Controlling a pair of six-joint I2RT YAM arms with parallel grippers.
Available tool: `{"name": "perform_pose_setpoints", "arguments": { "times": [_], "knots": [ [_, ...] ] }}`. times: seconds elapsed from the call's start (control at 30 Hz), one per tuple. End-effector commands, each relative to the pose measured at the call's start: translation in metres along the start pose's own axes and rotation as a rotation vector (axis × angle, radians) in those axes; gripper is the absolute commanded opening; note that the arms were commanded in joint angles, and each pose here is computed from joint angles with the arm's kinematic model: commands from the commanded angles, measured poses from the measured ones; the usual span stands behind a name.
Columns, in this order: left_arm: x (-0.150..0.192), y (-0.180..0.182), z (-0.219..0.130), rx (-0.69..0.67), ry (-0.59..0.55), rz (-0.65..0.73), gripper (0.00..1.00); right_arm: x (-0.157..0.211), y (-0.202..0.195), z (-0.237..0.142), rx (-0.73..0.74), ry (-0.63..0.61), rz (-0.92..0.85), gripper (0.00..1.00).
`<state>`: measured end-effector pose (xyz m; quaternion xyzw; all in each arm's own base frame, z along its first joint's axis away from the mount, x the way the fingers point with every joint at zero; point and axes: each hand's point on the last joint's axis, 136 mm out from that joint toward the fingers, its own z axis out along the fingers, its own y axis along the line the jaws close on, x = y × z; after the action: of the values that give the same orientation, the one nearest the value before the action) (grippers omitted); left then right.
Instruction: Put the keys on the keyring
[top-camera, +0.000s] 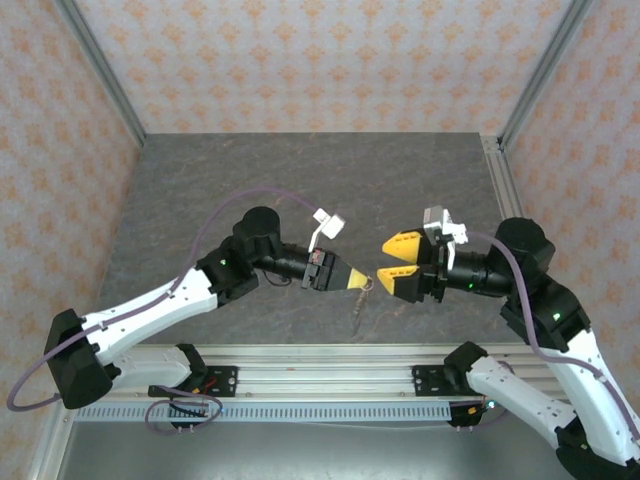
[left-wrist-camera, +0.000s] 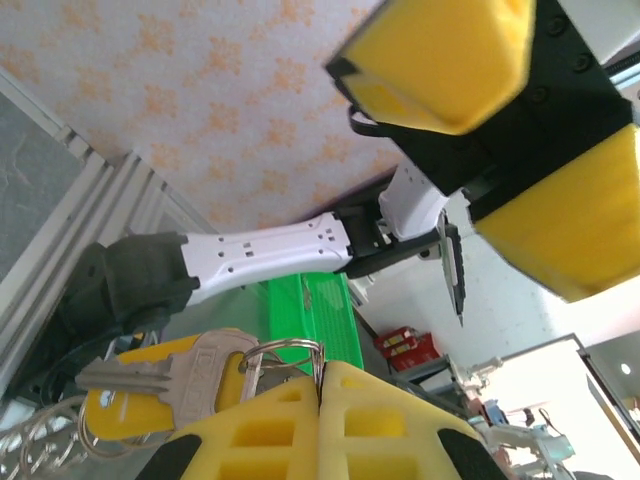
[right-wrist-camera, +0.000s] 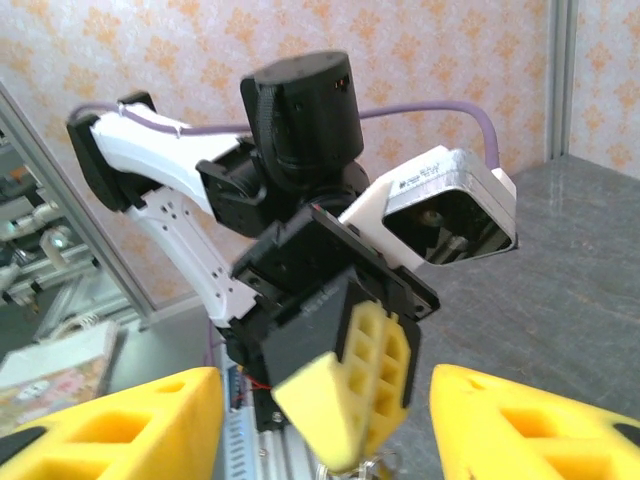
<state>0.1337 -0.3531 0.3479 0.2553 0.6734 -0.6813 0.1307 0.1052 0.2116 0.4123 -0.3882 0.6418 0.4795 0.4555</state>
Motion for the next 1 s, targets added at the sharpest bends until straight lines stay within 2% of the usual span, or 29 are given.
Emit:
{"name": "perform_pose_setpoints", "arguments": {
  "times": [0.0, 0.1, 0.2, 0.43, 0.7, 0.97],
  "knots": [
    [-0.014, -0.026, -0.008, 0.059, -0.099, 0.107, 0.00, 0.003, 0.001, 0.001, 0.002, 0.057, 0.113, 0.54],
    [-0.013, -0.025, -0.010, 0.060, -0.117, 0.123, 0.00, 0.004, 0.004, 0.007, -0.048, 0.100, 0.181, 0.51],
    [-0.014, -0.026, -0.012, 0.066, -0.134, 0.141, 0.00, 0.005, 0.008, 0.013, -0.101, 0.128, 0.231, 0.42],
    [-0.015, -0.025, -0.018, 0.054, -0.182, 0.187, 0.00, 0.017, 0.006, 0.020, -0.135, 0.214, 0.293, 0.38],
    [-0.015, -0.024, -0.024, 0.041, -0.219, 0.205, 0.00, 0.031, -0.001, 0.026, -0.131, 0.259, 0.321, 0.31],
    [-0.013, -0.022, -0.026, 0.038, -0.230, 0.214, 0.00, 0.039, -0.005, 0.030, -0.135, 0.287, 0.338, 0.29]
  ]
}}
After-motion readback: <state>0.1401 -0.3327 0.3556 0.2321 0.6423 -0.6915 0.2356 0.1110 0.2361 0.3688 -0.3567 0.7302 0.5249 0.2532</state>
